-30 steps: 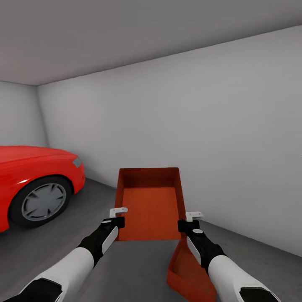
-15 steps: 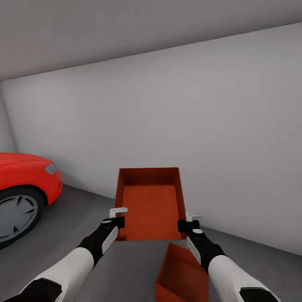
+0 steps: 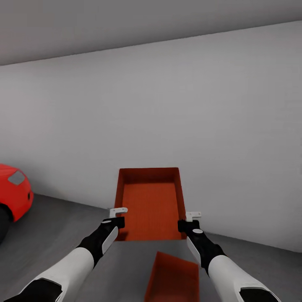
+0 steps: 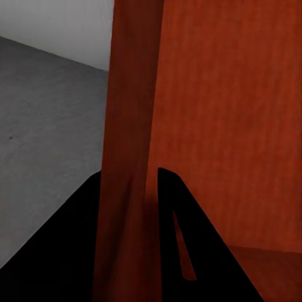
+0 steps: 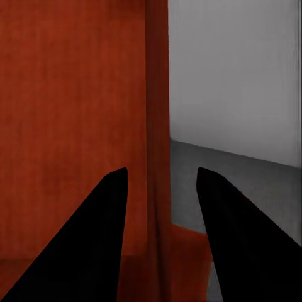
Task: Move the two storage containers from the living room to the garage. In the garage, place one container on the floor and stack the other container on top of it (either order is fine).
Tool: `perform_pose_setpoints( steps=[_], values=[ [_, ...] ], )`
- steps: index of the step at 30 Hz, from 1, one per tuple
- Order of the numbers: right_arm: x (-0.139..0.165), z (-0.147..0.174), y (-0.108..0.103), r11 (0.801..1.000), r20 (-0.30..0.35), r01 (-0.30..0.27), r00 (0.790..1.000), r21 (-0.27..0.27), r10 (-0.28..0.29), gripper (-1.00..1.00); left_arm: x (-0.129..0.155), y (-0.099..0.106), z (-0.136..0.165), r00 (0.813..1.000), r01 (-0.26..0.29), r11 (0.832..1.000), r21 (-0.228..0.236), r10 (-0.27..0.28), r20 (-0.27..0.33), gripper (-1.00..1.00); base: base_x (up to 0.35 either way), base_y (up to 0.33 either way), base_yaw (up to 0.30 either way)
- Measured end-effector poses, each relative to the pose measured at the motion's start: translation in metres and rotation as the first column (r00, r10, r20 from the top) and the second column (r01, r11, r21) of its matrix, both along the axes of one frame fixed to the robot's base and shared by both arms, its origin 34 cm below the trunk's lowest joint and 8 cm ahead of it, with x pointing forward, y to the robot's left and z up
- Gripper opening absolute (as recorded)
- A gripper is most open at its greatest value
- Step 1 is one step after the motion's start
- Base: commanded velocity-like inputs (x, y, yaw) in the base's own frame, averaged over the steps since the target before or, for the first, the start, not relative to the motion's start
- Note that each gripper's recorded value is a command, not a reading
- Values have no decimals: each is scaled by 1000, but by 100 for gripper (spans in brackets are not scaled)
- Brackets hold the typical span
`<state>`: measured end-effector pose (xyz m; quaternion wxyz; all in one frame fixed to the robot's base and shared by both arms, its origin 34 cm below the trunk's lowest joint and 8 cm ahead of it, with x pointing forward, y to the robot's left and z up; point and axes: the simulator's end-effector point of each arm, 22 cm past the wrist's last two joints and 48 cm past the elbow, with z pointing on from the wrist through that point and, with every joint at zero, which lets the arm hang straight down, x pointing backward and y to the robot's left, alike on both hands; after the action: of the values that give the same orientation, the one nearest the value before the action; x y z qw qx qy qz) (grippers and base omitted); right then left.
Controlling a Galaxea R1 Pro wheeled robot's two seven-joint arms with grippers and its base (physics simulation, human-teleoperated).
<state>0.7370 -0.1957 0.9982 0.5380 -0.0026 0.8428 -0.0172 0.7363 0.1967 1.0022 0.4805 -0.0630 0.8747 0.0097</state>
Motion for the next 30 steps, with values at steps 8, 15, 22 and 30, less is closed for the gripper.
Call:
perform_pose_setpoints(
  steps=[8,15,22,30],
  values=[
    [0,0,0,1000,0,0,1000,1,0,-100,0,0,1,1000,0,1000,1,0,0,-100,319,74,-245],
    [1,0,0,1000,0,0,1000,1,0,-100,1,0,0,1000,0,1000,1,0,0,-100,228,56,-245],
    [1,0,0,1000,1,-1,1000,0,1,-100,1,0,0,1000,0,1000,1,0,0,-100,7,1,-245],
    [1,0,0,1000,1,-2,1000,0,2,-100,1,0,0,1000,1,1000,1,-1,0,-100,0,0,-245]
  ],
)
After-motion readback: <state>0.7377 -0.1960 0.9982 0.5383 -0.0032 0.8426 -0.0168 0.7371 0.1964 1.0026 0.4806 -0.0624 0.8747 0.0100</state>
